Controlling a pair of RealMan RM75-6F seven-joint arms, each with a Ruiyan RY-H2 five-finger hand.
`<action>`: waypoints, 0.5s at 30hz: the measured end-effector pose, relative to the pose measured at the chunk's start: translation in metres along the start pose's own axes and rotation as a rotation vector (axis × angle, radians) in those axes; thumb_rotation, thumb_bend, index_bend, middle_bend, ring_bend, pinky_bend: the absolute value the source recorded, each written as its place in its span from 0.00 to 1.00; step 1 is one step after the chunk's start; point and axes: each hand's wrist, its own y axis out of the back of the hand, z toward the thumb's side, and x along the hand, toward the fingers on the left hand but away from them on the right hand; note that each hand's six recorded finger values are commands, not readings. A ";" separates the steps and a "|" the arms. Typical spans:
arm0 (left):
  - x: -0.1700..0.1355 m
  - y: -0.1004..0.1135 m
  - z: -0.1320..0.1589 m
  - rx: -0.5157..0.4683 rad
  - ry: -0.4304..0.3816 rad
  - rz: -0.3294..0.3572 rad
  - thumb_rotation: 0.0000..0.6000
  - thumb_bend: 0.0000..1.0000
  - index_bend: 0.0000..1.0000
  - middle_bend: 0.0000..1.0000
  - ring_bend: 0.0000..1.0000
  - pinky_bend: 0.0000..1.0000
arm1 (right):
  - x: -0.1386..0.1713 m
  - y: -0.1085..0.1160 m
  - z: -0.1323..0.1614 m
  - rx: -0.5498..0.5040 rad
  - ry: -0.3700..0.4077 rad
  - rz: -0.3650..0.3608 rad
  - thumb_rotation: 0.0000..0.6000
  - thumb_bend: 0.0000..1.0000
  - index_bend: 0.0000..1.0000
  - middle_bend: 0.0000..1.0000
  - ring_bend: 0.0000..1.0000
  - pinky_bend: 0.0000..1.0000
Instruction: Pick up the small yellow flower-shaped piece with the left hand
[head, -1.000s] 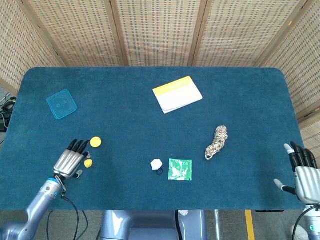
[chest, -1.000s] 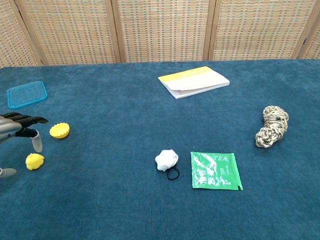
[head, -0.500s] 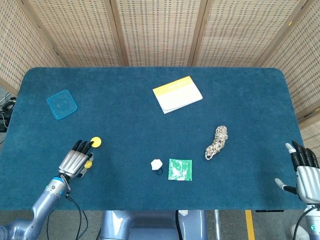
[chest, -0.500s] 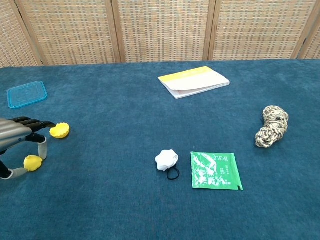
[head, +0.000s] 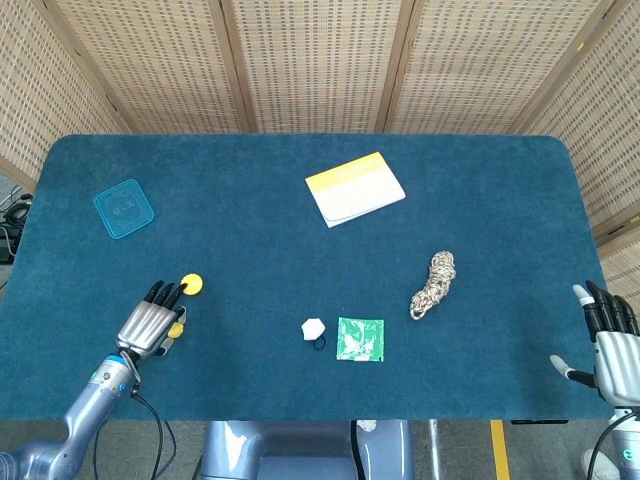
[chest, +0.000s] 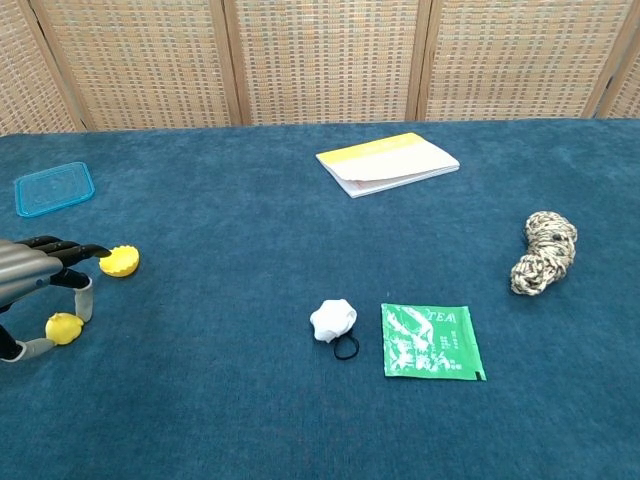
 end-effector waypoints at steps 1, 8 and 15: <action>0.000 0.000 0.000 -0.001 -0.001 0.002 1.00 0.35 0.47 0.00 0.00 0.00 | 0.000 0.000 0.000 0.000 0.000 0.000 1.00 0.00 0.00 0.00 0.00 0.00; -0.002 0.011 -0.003 -0.009 0.001 0.032 1.00 0.35 0.47 0.00 0.00 0.00 | 0.000 0.000 -0.001 -0.003 -0.002 -0.001 1.00 0.00 0.00 0.00 0.00 0.00; 0.000 0.041 -0.016 -0.018 0.015 0.072 1.00 0.35 0.47 0.00 0.00 0.00 | 0.000 -0.001 -0.001 -0.005 -0.004 0.003 1.00 0.00 0.00 0.00 0.00 0.00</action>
